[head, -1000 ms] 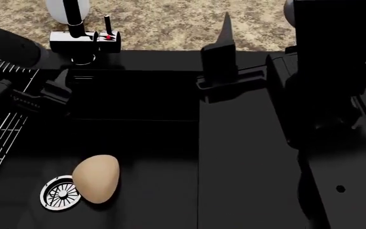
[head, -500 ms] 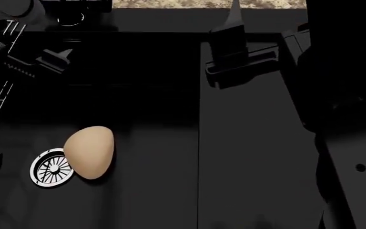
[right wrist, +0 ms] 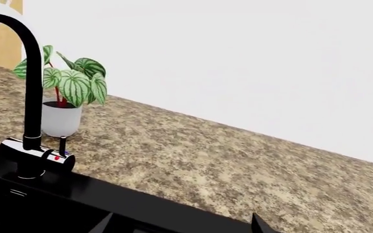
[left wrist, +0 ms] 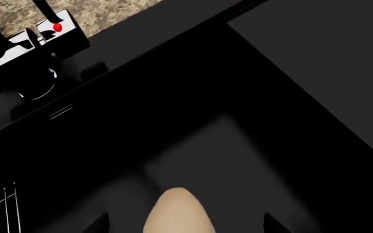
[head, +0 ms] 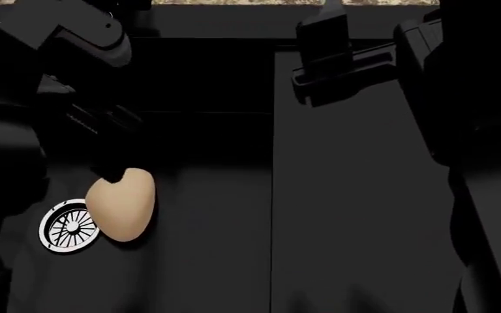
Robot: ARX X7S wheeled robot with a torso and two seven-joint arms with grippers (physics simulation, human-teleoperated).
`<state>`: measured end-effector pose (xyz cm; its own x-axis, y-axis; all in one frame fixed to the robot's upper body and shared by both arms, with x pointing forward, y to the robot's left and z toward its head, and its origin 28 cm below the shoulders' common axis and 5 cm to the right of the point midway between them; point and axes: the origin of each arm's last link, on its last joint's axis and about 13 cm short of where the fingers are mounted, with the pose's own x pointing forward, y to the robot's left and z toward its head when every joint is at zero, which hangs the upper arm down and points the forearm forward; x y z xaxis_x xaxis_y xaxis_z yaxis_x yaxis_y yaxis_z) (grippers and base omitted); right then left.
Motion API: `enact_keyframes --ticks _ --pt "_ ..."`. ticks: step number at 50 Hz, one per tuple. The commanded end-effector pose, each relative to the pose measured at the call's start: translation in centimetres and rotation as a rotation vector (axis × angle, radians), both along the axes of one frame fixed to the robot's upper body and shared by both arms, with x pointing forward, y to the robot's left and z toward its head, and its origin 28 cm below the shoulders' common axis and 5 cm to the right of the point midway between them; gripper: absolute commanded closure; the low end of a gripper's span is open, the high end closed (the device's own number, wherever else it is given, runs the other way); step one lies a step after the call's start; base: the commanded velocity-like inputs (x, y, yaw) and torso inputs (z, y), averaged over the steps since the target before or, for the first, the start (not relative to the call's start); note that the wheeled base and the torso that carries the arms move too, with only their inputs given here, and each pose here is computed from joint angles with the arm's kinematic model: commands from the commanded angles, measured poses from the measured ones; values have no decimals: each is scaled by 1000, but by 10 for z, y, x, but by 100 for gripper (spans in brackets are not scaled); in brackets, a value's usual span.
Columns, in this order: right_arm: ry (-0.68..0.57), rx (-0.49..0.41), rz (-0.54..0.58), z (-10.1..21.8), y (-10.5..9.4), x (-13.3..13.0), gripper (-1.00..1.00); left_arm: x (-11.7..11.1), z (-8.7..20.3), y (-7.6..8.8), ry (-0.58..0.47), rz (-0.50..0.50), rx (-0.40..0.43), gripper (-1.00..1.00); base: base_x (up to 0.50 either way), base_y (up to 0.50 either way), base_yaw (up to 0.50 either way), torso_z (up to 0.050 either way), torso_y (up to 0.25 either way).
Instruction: Pick the chicken breast from the sink and place it on the plate located on the counter
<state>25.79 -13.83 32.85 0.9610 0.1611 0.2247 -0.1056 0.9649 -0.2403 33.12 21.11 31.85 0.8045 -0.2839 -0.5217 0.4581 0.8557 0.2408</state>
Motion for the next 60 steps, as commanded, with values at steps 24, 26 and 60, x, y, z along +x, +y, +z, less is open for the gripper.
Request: enact_keyframes --ticks 24,26,60 --pt "5 -5 -9 -3 -4 2 -100 74 -80 0 270 48 72 -100 0 0 0 0 0" --pt "6 -4 -11 -4 -4 2 -100 76 -84 0 277 53 80 -100 0 0 0 0 0" --pt "33 -11 -3 -12 -2 9 -100 73 -121 22 350 168 140 -100 1 0 0 0 0"
